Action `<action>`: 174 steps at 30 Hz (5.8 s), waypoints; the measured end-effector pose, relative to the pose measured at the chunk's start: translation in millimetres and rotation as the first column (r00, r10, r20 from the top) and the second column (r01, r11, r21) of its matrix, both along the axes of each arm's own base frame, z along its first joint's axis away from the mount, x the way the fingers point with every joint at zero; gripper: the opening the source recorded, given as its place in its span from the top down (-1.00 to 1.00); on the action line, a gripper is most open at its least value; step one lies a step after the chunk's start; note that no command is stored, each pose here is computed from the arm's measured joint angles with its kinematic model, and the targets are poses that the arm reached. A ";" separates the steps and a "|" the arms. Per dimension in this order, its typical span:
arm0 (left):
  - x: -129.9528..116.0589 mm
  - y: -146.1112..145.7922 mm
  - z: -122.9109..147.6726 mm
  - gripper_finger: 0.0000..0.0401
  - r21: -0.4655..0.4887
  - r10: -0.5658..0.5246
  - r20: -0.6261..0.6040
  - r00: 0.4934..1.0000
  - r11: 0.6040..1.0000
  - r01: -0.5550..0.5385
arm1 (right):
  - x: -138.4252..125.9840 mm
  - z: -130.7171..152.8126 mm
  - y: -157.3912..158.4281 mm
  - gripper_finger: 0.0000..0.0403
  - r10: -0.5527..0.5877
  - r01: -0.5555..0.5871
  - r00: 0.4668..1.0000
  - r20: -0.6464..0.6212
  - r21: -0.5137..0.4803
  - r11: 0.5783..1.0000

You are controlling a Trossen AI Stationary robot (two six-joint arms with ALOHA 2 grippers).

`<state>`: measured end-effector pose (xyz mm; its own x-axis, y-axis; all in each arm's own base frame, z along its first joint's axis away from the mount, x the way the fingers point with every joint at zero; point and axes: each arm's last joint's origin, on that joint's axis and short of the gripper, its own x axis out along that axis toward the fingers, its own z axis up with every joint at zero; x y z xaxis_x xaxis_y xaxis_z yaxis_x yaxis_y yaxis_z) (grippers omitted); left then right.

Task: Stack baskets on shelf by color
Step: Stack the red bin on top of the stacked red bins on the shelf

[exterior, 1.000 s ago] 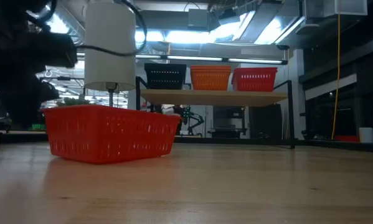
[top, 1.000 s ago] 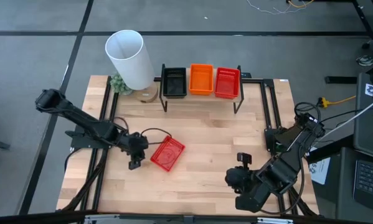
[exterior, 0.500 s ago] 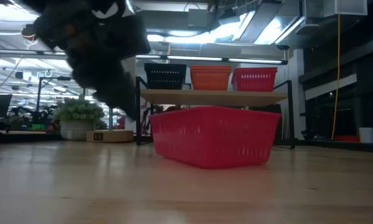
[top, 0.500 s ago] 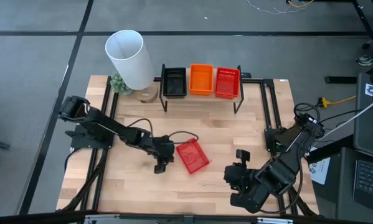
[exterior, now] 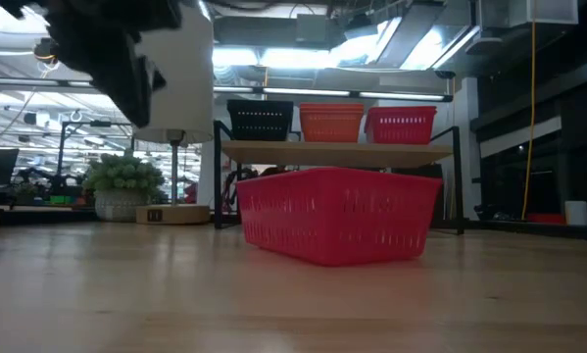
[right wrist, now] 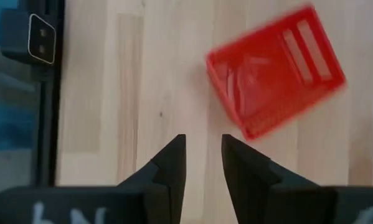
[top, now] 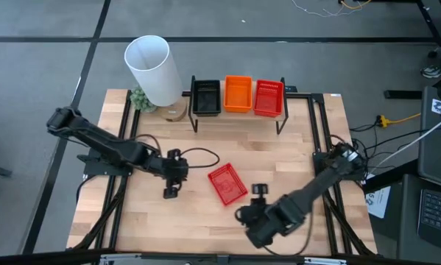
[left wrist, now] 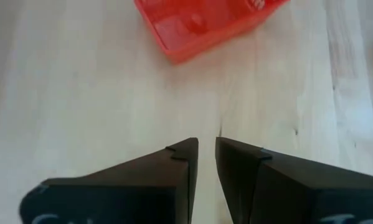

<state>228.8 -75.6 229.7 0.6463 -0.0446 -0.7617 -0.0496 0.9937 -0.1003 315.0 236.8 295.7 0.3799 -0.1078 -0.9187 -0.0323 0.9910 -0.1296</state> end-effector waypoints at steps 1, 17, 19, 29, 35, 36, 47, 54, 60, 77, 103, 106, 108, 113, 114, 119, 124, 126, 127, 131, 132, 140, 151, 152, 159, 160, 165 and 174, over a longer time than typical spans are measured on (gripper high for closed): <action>-3.3 -0.4 3.4 0.76 0.014 0.006 0.014 1.000 1.000 -0.006 | 7.5 -4.3 -1.7 0.49 0.039 -0.039 0.999 -0.001 -0.004 0.999; -54.2 7.0 31.2 0.76 0.166 0.102 0.067 0.993 0.980 -0.112 | 76.0 -84.9 -37.7 0.49 0.216 -0.222 0.956 -0.198 -0.011 0.975; -63.5 9.0 37.9 0.76 0.164 0.098 0.096 0.990 0.980 -0.113 | 77.3 -87.8 -41.7 0.49 0.205 -0.213 0.954 -0.217 -0.016 0.977; -102.5 22.5 64.6 0.76 0.132 0.115 0.268 0.957 0.979 -0.154 | 80.6 -91.1 -51.6 0.49 0.188 -0.197 0.953 -0.238 -0.013 0.980; -110.9 25.6 69.8 0.76 0.105 0.112 0.305 0.946 0.983 -0.150 | 72.9 -114.9 -54.2 0.49 0.187 -0.200 0.935 -0.300 -0.014 0.980; -110.9 25.6 69.8 0.76 0.105 0.112 0.305 0.946 0.983 -0.150 | 70.8 -120.0 -55.9 0.49 0.170 -0.190 0.935 -0.312 -0.033 0.981; -108.2 25.1 68.6 0.76 0.132 0.131 0.308 0.942 0.975 -0.178 | 60.1 -158.3 -69.0 0.64 0.104 -0.153 0.938 -0.329 -0.126 0.980; -106.9 26.3 54.0 0.76 0.191 0.161 0.302 0.940 0.955 -0.225 | 61.8 -151.8 -67.6 0.98 0.050 -0.096 0.944 -0.326 -0.128 0.987; -106.3 25.9 29.0 0.76 0.174 0.208 0.262 0.943 0.950 -0.258 | 56.8 -104.7 -50.7 0.99 0.007 -0.088 0.938 -0.346 -0.221 0.971; -88.9 16.1 -47.2 0.76 0.152 -0.020 0.503 0.864 0.986 -0.065 | 52.7 46.7 -85.3 1.00 -0.074 0.109 0.993 0.089 -0.509 0.854; -90.5 61.9 -74.1 0.77 0.062 -0.135 0.441 0.887 0.991 0.121 | -49.2 113.5 -304.4 1.00 -0.346 0.327 0.937 -0.050 -0.221 0.919; -95.5 62.8 -69.4 0.77 0.086 -0.142 0.469 0.872 0.990 0.115 | -66.1 100.7 -307.1 1.00 -0.357 0.339 0.933 -0.053 -0.211 0.917; -100.1 63.2 -66.6 0.77 0.085 -0.139 0.485 0.864 0.990 0.111 | -71.2 94.1 -307.0 1.00 -0.331 0.320 0.943 -0.023 -0.200 0.926; -113.1 64.4 -61.5 0.77 0.053 -0.109 0.517 0.849 0.994 0.095 | -80.5 74.9 -313.0 1.00 -0.302 0.290 0.952 -0.048 -0.171 0.942; -114.8 64.6 -59.0 0.77 0.053 -0.107 0.539 0.835 0.994 0.093 | -81.3 71.2 -315.8 1.00 -0.298 0.285 0.952 -0.064 -0.160 0.945; -122.5 66.1 -50.5 0.77 0.074 -0.095 0.616 0.782 0.995 0.063 | -78.7 62.3 -330.4 1.00 -0.301 0.291 0.953 -0.042 -0.155 0.944; -130.3 68.4 -57.2 0.77 0.084 -0.057 0.565 0.823 0.996 0.011 | -79.2 62.8 -339.2 1.00 -0.314 0.310 0.949 -0.014 -0.128 0.942; -132.1 68.6 -56.4 0.77 0.076 -0.049 0.575 0.817 0.997 0.006 | -79.6 62.7 -340.2 1.00 -0.309 0.306 0.951 -0.013 -0.110 0.946; -133.0 68.7 -56.0 0.77 0.077 -0.050 0.580 0.813 0.997 0.007 | -79.9 62.7 -341.1 1.00 -0.310 0.307 0.951 -0.014 -0.112 0.945; -135.9 68.9 -53.5 0.77 0.090 -0.062 0.608 0.792 0.996 0.010 | -80.8 62.8 -344.1 1.00 -0.303 0.301 0.953 -0.009 -0.095 0.949; -136.6 68.9 -53.3 0.77 0.085 -0.059 0.611 0.789 0.996 0.009 | -80.7 62.8 -344.4 1.00 -0.303 0.301 0.953 -0.007 -0.090 0.949; -138.4 69.1 -55.1 0.77 0.021 -0.009 0.599 0.800 1.000 -0.005 | -79.6 63.2 -344.3 1.00 -0.299 0.299 0.954 0.004 -0.086 0.951; -138.7 69.1 -56.3 0.77 0.020 -0.008 0.589 0.808 1.000 -0.005 | -76.3 57.3 -355.1 1.00 -0.344 0.342 0.939 -0.007 -0.070 0.937; -138.7 69.1 -56.6 0.77 0.020 -0.007 0.586 0.810 1.000 -0.005 | -75.8 56.6 -356.8 1.00 -0.343 0.341 0.939 -0.007 -0.074 0.937; -139.1 69.2 -58.2 0.77 0.021 -0.008 0.572 0.820 1.000 -0.005 | -76.4 54.3 -357.2 1.00 -0.325 0.324 0.945 -0.032 -0.044 0.945; -139.1 69.2 -58.2 0.77 0.021 -0.008 0.573 0.820 1.000 -0.005 | -77.0 54.0 -356.9 1.00 -0.325 0.323 0.945 -0.039 -0.043 0.945; -139.1 69.2 -58.2 0.77 0.021 -0.009 0.572 0.820 1.000 -0.004 | -77.6 52.9 -357.6 0.99 -0.323 0.321 0.945 -0.053 -0.043 0.946; -139.7 69.2 -60.1 0.77 -0.003 0.011 0.554 0.832 1.000 -0.011 | -78.5 53.1 -359.6 0.73 -0.323 0.317 0.944 -0.061 -0.093 0.944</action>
